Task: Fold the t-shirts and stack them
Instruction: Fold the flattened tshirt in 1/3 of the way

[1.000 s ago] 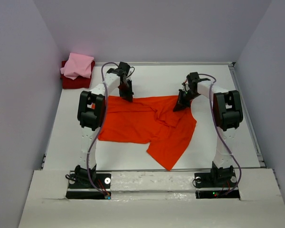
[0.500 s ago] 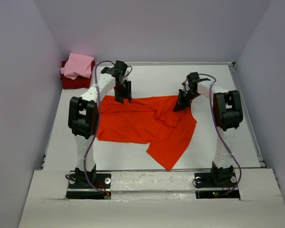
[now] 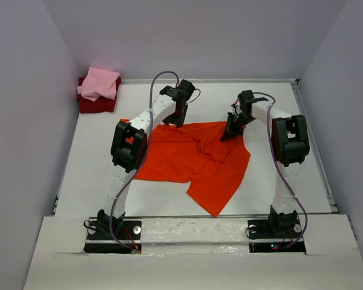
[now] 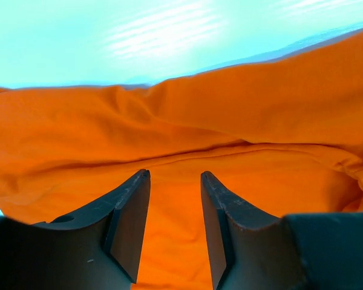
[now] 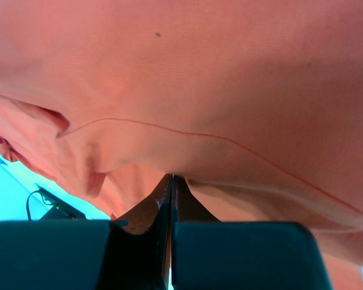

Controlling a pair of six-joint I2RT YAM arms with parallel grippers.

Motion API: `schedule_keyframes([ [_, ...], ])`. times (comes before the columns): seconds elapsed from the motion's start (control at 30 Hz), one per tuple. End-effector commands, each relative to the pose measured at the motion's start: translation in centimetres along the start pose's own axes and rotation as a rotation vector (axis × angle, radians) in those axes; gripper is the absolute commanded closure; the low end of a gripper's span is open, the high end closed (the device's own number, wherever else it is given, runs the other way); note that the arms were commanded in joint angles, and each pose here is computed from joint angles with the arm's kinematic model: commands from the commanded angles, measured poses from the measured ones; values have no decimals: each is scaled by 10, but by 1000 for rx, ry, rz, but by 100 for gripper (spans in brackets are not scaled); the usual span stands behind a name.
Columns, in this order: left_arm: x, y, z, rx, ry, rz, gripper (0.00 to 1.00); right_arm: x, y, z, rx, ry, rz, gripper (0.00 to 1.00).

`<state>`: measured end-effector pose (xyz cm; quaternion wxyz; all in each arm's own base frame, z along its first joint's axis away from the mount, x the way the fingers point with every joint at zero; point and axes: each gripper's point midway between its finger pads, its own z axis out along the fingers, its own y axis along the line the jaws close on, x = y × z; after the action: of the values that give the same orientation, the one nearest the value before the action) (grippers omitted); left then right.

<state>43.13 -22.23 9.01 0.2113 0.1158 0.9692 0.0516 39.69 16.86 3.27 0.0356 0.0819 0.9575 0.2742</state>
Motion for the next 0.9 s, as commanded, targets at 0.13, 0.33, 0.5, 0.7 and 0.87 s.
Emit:
schedule_keyframes([
  [0.13, -7, 18, -15, -31, 8, -63, 48, -13, 25, -25, -16, -42, -70, 100],
  [0.33, -23, 18, -32, -112, -112, 97, 51, -11, 30, -23, -49, -29, -67, 100],
  [0.5, -24, 14, -24, -101, -110, 208, 51, -11, 33, -23, -65, -27, -72, 100],
  [0.7, -28, 9, -26, 24, -114, 310, 1, -14, 43, -29, -105, -35, -84, 100],
  [0.87, -35, -9, -45, 145, -208, 432, 1, -14, 46, -33, -112, -42, -99, 100],
])
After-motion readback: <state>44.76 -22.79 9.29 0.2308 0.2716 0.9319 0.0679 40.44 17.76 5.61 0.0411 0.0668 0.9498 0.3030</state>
